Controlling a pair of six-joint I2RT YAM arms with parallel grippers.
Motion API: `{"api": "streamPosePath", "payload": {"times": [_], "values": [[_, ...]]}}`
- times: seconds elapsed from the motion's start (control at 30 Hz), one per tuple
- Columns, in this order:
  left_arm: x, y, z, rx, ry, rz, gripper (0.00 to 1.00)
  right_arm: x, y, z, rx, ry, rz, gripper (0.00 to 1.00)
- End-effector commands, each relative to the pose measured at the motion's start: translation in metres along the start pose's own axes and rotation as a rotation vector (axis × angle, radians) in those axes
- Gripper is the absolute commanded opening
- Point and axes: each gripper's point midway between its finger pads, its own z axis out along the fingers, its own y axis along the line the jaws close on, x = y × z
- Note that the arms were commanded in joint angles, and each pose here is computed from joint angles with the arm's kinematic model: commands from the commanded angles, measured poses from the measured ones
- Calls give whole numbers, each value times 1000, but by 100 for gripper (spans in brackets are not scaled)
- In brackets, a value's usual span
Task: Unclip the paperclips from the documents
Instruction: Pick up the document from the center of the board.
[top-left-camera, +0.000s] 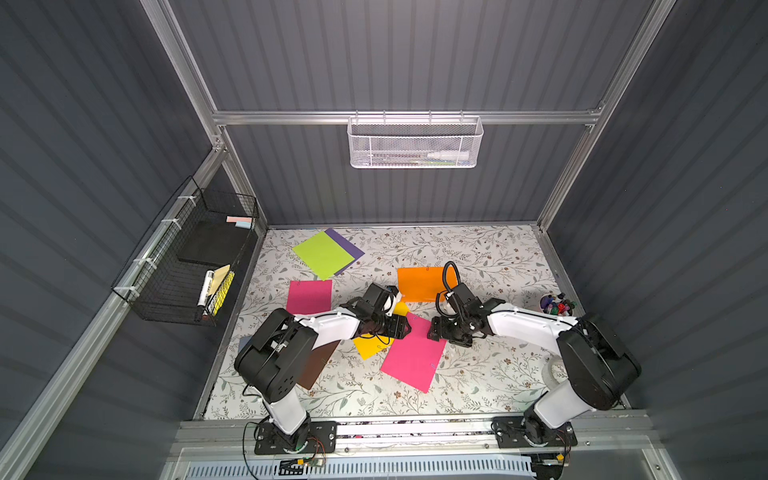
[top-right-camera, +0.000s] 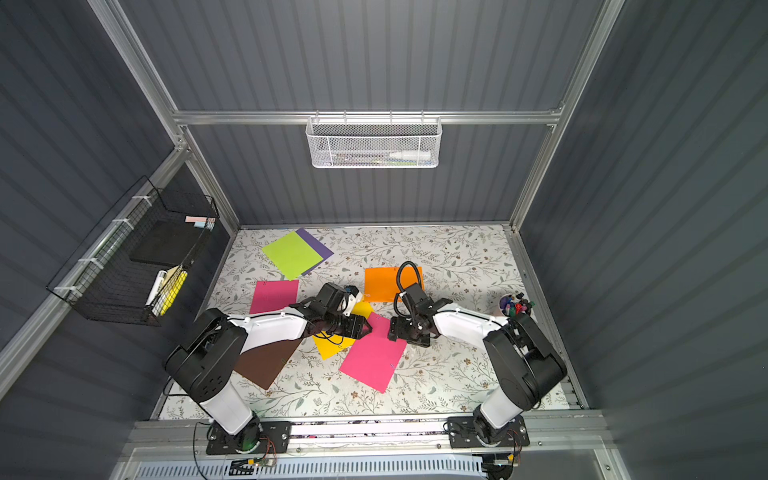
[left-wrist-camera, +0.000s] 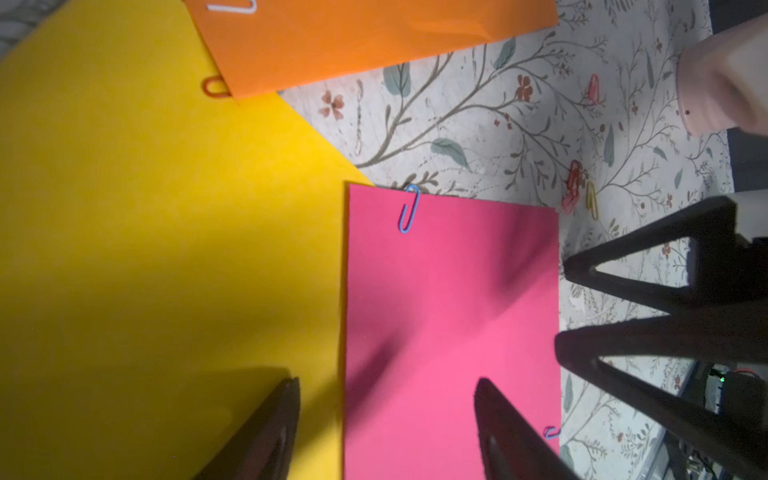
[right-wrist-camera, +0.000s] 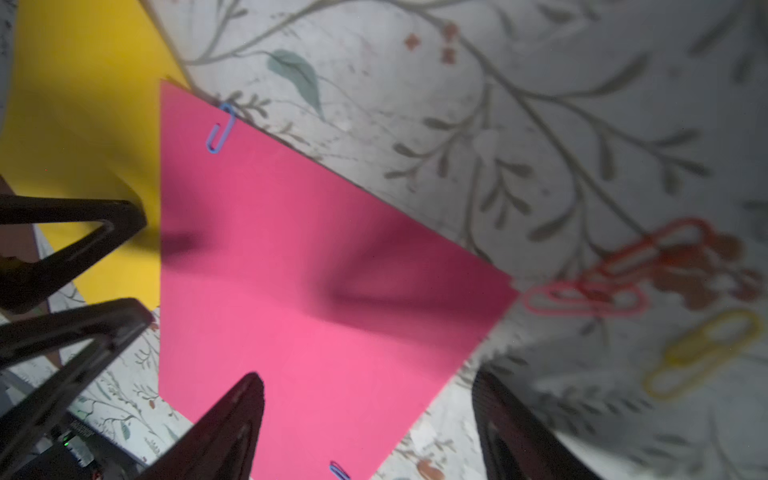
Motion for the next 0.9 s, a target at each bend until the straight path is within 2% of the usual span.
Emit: {"api": "streamPosePath", "payload": {"times": [0.0,0.27,0.47,0.53,0.67,0.8,0.87], "values": [[17,3,6,-20,63,-9,67,14,2,20,-38,105,1,82],[40,-1,12,-17,120,-17,54,14,3,28,-40,125,-5,82],[41,0,12,-23,122,-25,53,16,8,32,-93,121,20,82],[40,0,12,-27,117,-25,52,15,9,32,-96,118,18,77],[40,0,11,-26,112,-35,53,13,13,28,-117,105,9,51],[37,-2,7,-25,97,-41,55,8,17,20,-132,72,-9,40],[30,-6,1,-24,73,-39,59,5,18,15,-141,54,-13,39]]}}
